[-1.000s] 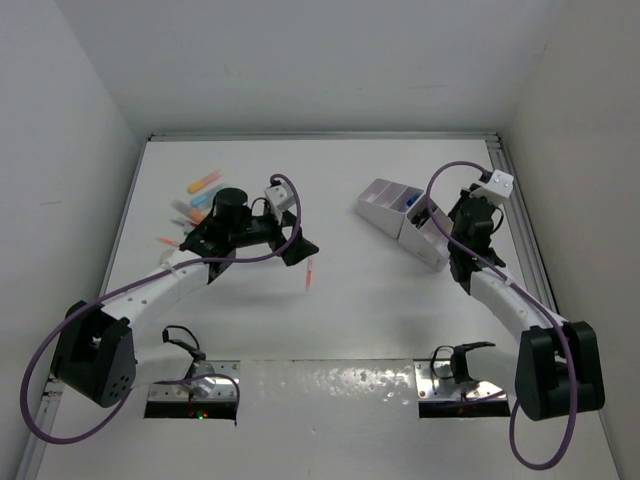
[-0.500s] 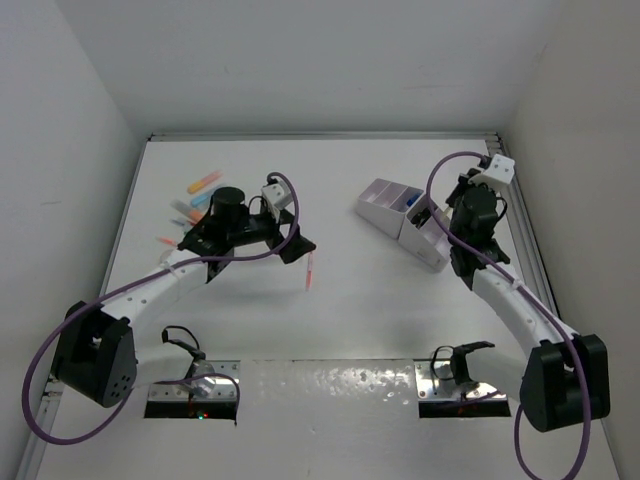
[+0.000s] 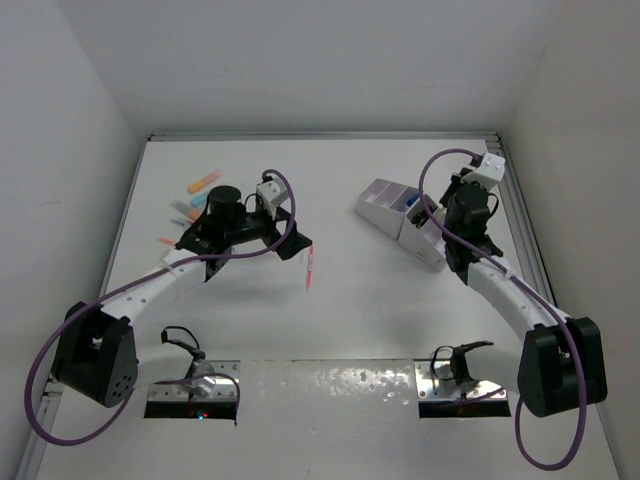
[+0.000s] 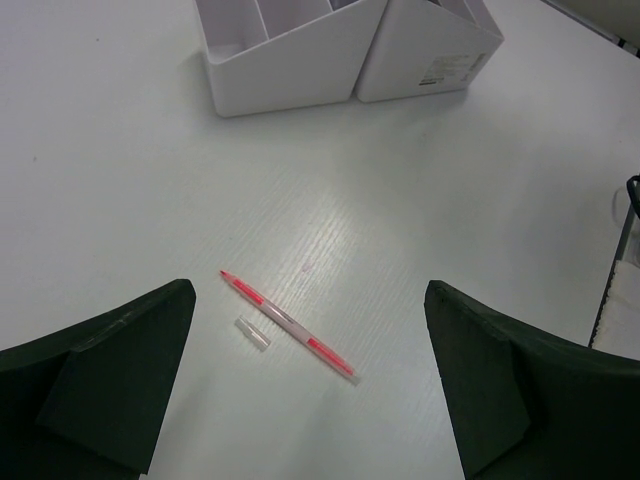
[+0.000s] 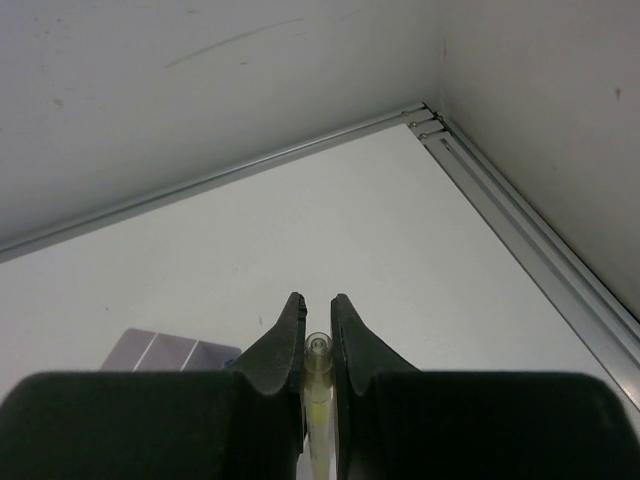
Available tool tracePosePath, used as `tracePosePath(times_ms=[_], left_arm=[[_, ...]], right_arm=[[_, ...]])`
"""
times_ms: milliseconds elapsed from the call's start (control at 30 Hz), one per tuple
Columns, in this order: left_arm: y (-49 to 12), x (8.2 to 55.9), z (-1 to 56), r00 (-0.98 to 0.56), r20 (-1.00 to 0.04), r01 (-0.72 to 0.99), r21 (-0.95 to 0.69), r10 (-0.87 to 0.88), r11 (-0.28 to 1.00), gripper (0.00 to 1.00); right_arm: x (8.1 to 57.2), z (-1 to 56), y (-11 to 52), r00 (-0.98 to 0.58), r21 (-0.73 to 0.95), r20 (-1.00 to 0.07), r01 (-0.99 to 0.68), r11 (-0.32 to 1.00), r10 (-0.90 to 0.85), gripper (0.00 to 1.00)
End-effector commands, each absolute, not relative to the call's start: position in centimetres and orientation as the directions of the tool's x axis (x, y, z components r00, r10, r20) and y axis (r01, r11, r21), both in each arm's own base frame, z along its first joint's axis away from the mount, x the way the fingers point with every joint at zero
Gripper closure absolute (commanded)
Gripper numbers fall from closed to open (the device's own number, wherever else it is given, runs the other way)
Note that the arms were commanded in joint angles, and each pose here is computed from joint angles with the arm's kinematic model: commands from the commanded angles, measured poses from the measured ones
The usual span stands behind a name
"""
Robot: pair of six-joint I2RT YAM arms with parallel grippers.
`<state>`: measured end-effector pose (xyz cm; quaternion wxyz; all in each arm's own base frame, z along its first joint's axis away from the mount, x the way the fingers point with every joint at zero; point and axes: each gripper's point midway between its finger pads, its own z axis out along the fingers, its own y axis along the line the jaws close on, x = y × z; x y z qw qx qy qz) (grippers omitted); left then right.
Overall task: Sort the stationery into containers
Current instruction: Place the pen in the storage box.
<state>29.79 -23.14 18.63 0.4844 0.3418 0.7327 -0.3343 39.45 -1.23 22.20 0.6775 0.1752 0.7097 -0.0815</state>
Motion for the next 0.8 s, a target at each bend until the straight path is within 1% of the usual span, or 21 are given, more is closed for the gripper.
tracePosePath(times_ms=[0,167,333,600,633,767], left_arm=[[-22.3,30.7,18.9,-0.270,-0.950,0.808,-0.134,0.159,0.573,0.03],[-21.5,31.1,18.3,-0.283,-0.949,0.776,-0.140,0.142,0.615,0.03],[-20.1,31.5,17.1,-0.311,-0.941,0.715,-0.142,0.130,0.685,0.02],[-16.0,33.2,16.2,-0.361,-0.931,0.530,-0.156,0.055,0.834,0.02],[-15.6,33.4,16.2,-0.379,-0.925,0.491,-0.183,0.020,0.852,0.02],[-14.3,34.0,16.4,-0.385,-0.923,0.439,-0.176,0.008,0.881,0.02]], right_arm=[[39.0,22.8,-1.5,0.021,0.175,-0.983,0.372,0.911,0.180,1.00],[38.8,20.6,-1.7,-0.027,0.173,-0.980,0.387,0.906,0.199,1.00],[39.2,19.0,-2.0,-0.053,0.180,-0.974,0.400,0.899,0.219,1.00],[39.6,15.7,-2.3,-0.099,0.187,-0.964,0.413,0.891,0.249,1.00],[39.8,15.5,-2.2,-0.101,0.189,-0.963,0.410,0.892,0.250,1.00],[40.2,14.0,-2.3,-0.142,0.168,-0.959,0.410,0.897,0.245,1.00]])
